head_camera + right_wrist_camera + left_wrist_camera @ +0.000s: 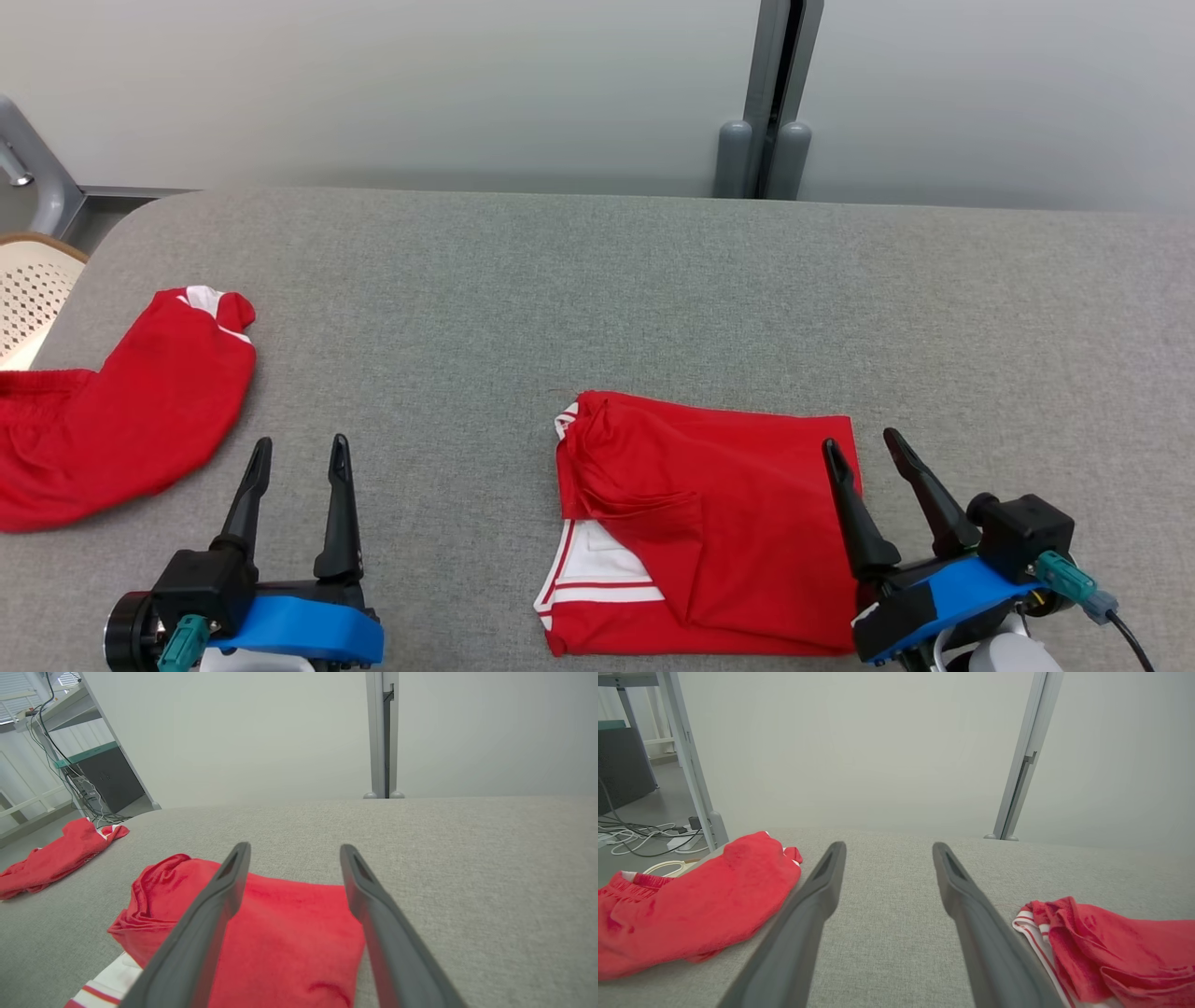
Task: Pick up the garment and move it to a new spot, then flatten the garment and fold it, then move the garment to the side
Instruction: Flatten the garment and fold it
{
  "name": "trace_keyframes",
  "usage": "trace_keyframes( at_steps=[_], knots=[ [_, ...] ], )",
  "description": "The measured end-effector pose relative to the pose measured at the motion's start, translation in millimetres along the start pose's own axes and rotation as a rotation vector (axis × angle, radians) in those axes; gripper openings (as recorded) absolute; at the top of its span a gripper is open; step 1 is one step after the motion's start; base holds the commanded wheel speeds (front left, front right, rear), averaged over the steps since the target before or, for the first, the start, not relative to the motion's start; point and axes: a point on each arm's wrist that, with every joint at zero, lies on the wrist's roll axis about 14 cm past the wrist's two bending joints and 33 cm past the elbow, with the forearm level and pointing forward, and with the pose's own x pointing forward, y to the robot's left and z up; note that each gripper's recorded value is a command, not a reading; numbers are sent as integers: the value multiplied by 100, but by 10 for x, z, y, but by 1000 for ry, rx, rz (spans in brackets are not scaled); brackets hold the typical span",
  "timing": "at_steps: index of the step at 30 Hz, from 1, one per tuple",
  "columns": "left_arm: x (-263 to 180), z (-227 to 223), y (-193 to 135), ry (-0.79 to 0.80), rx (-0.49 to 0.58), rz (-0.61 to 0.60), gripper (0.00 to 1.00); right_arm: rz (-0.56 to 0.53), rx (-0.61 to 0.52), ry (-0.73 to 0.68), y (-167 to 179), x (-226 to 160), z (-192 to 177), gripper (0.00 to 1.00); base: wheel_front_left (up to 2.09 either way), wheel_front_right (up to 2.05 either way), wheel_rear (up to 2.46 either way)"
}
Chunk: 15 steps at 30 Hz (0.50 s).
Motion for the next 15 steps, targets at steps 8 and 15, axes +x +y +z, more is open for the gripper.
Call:
trace_keyframes(
  at_steps=[8, 15],
  knots=[
    [-38, 9, 31, -2, 2, 10, 100, 86, 2, 56, 289, -14, -180, 100, 0, 0, 0],
    [-67, -7, 63, 3, 0, 21, 100, 207, 17, 150, 711, -33, -467, 100, 0, 0, 0]
  ],
)
